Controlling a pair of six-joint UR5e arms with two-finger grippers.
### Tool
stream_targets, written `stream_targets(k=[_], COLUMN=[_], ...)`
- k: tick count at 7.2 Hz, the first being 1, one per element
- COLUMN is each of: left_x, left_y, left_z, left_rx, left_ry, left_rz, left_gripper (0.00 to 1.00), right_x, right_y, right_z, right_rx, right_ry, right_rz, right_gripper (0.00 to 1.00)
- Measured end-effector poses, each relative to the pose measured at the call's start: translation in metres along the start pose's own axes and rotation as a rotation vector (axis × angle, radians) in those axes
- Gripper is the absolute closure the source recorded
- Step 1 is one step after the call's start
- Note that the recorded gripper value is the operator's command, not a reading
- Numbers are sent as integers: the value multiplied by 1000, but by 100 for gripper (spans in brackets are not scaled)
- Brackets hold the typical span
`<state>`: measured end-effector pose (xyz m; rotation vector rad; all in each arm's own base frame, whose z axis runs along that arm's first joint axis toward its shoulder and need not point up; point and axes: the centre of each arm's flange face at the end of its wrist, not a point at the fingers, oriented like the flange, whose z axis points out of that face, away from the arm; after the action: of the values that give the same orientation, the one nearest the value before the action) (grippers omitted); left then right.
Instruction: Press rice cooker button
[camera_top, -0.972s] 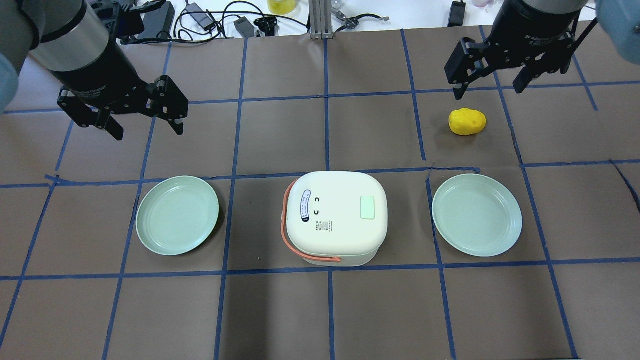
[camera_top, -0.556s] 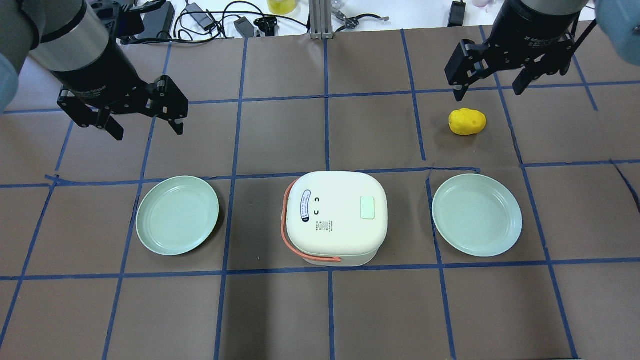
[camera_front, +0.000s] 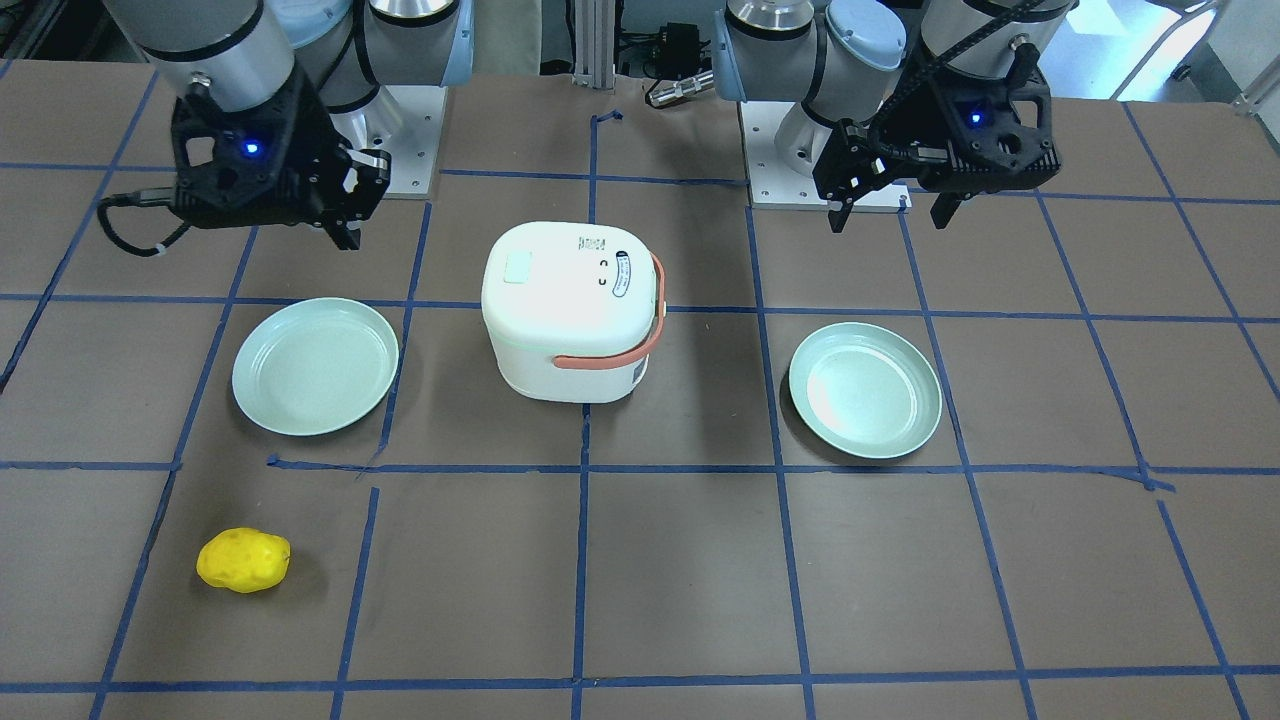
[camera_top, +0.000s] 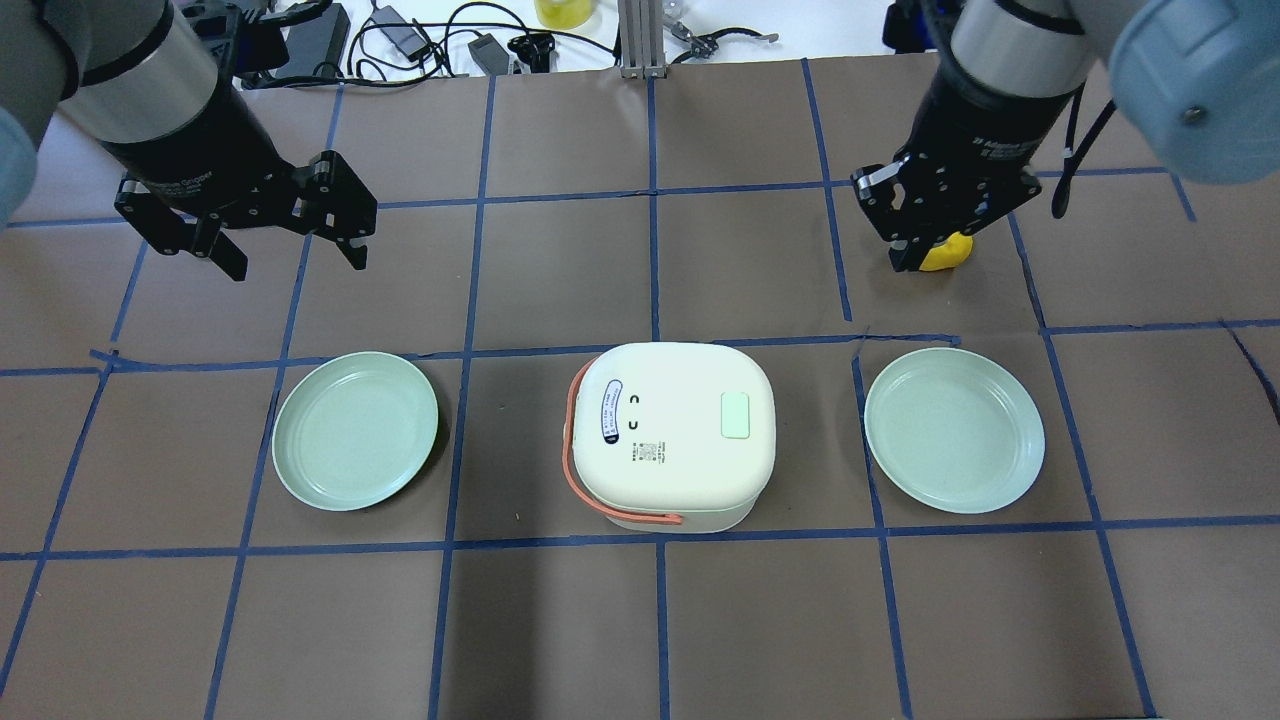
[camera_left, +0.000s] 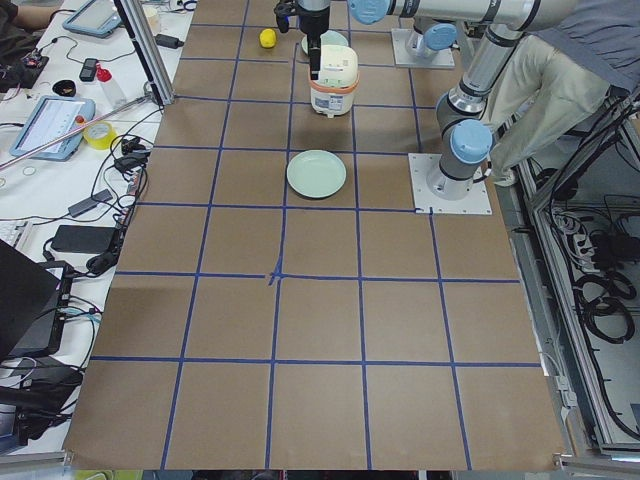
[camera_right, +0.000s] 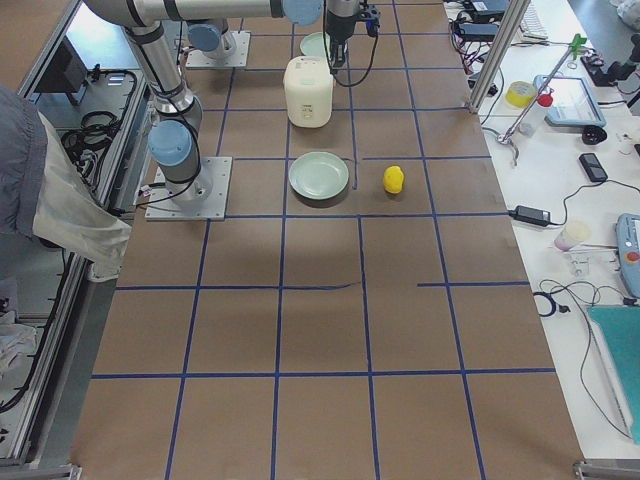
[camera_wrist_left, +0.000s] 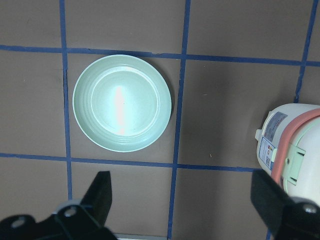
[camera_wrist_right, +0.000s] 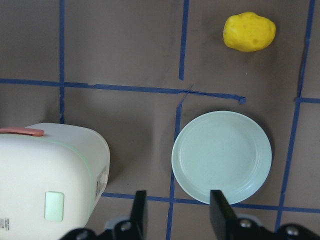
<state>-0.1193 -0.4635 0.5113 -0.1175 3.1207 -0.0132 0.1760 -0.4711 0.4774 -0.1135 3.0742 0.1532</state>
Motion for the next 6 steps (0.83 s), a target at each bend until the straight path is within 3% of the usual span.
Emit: stream_targets(k=[3,6], left_x=[0,0], left_y=[0,0], left_z=[0,0], left_rx=[0,0], left_ry=[0,0], left_rz=[1,1], left_gripper=[0,0], right_x=[-56,-85], right_y=[21,32], right_z=[58,102], right_rx=[-51,3], right_ry=[11,7], right_rz=[38,55], right_gripper=[96,95])
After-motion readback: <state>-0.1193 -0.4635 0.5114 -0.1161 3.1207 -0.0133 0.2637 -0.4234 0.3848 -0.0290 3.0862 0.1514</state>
